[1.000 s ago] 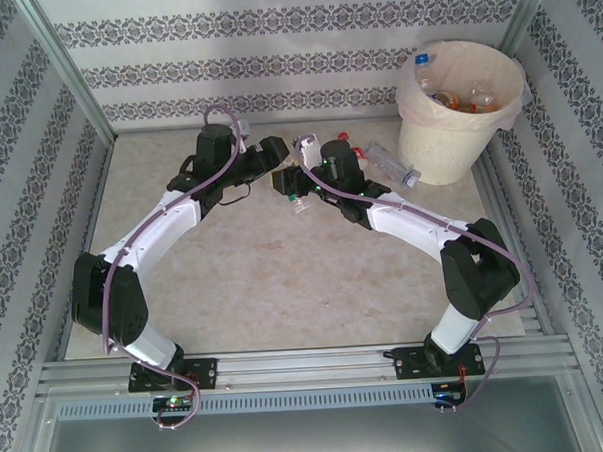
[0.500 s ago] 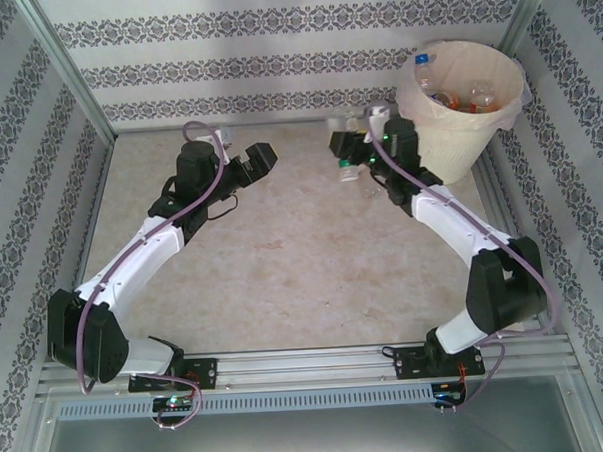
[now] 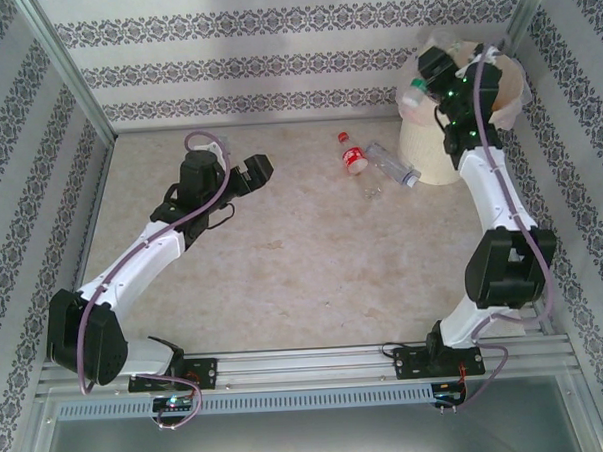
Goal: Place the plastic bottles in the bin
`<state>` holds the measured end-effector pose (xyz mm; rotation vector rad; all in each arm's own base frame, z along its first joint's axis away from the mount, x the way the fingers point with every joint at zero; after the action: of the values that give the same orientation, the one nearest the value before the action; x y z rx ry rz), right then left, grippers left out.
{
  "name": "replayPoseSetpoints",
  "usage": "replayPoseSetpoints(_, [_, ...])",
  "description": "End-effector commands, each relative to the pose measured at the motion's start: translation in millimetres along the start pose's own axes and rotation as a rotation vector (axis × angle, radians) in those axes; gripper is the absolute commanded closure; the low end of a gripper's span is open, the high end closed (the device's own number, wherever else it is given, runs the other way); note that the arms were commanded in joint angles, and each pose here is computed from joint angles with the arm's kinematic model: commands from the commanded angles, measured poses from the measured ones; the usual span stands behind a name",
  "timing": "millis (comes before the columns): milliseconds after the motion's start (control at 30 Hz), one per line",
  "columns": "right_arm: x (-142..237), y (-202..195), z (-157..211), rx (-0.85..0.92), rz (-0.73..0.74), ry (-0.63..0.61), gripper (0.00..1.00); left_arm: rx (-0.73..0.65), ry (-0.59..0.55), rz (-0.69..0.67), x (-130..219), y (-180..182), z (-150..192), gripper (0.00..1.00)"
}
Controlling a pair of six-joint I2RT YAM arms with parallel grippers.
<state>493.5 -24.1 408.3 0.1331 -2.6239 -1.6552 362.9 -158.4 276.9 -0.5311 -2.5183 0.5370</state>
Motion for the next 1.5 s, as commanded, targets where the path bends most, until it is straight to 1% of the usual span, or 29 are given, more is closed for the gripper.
replayPoseSetpoints(0, [-17, -8, -28, -0.168, 0.016, -0.121, 0.51, -0.022, 0.025, -0.047, -1, 8, 10, 0.0])
replayPoseSetpoints(100, [-31, -17, -43, -0.194, 0.038, -0.192, 0.52, -0.021, 0.033, -0.065, 1, 11, 12, 0.0])
replayPoseSetpoints(200, [-42, -19, -52, -0.192, 0.051, -0.233, 0.51, -0.029, 0.035, -0.083, 4, 13, 14, 0.0])
replayPoseSetpoints(333, [-49, -25, -65, -0.208, 0.075, -0.301, 0.49, -0.034, 0.036, -0.102, 6, 16, 15, 0.0])
replayPoseSetpoints(500, [-48, -56, -77, -0.278, 0.157, -0.465, 0.47, -0.024, 0.039, -0.102, 2, 16, 15, 0.0])
replayPoseSetpoints(633, [-56, -71, -85, -0.335, 0.176, -0.52, 0.46, -0.007, 0.05, -0.09, -2, 15, 16, 0.0])
replayPoseSetpoints(700, [-61, -74, -88, -0.335, 0.193, -0.537, 0.43, 0.001, 0.052, -0.086, -3, 15, 17, 0.0])
replayPoseSetpoints(733, [-61, -77, -89, -0.342, 0.216, -0.554, 0.4, 0.003, 0.055, -0.086, -4, 16, 18, 0.0])
replayPoseSetpoints(800, [-61, -84, -88, -0.351, 0.256, -0.584, 0.29, 0.006, 0.055, -0.091, -4, 16, 18, 0.0])
replayPoseSetpoints(833, [-60, -86, -88, -0.349, 0.279, -0.593, 0.21, 0.007, 0.057, -0.095, -4, 17, 19, 0.0])
replayPoseSetpoints(867, [-58, -88, -89, -0.351, 0.305, -0.601, 0.02, 0.007, 0.057, -0.094, -4, 17, 19, 0.0])
replayPoseSetpoints(933, [-55, -88, -90, -0.339, 0.323, -0.607, 0.02, 0.006, 0.056, -0.097, -4, 17, 19, 0.0])
replayPoseSetpoints(1200, [-48, -66, -87, -0.268, 0.304, -0.53, 0.02, 0.014, 0.059, -0.092, -5, 18, 21, 0.0])
replayPoseSetpoints(1400, [-42, -42, -72, -0.129, 0.294, -0.485, 0.02, 0.02, 0.061, -0.094, -5, 20, 24, 0.0])
replayPoseSetpoints(1467, [-44, -32, -64, -0.06, 0.281, -0.453, 0.02, 0.019, 0.064, -0.096, -5, 20, 25, 0.0])
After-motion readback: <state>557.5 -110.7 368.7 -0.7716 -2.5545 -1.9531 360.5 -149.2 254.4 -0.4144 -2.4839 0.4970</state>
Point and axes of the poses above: each hand's point on the last joint's axis, 136 mm out from that joint toward the fingers, its own x axis back along the fingers, its own y axis along the line the jaws close on, z = x × y, the point moved 5 cm from there along x, back along the fingers, and after that the axes turned 14 degrees about -x, right-handed, at the moved point
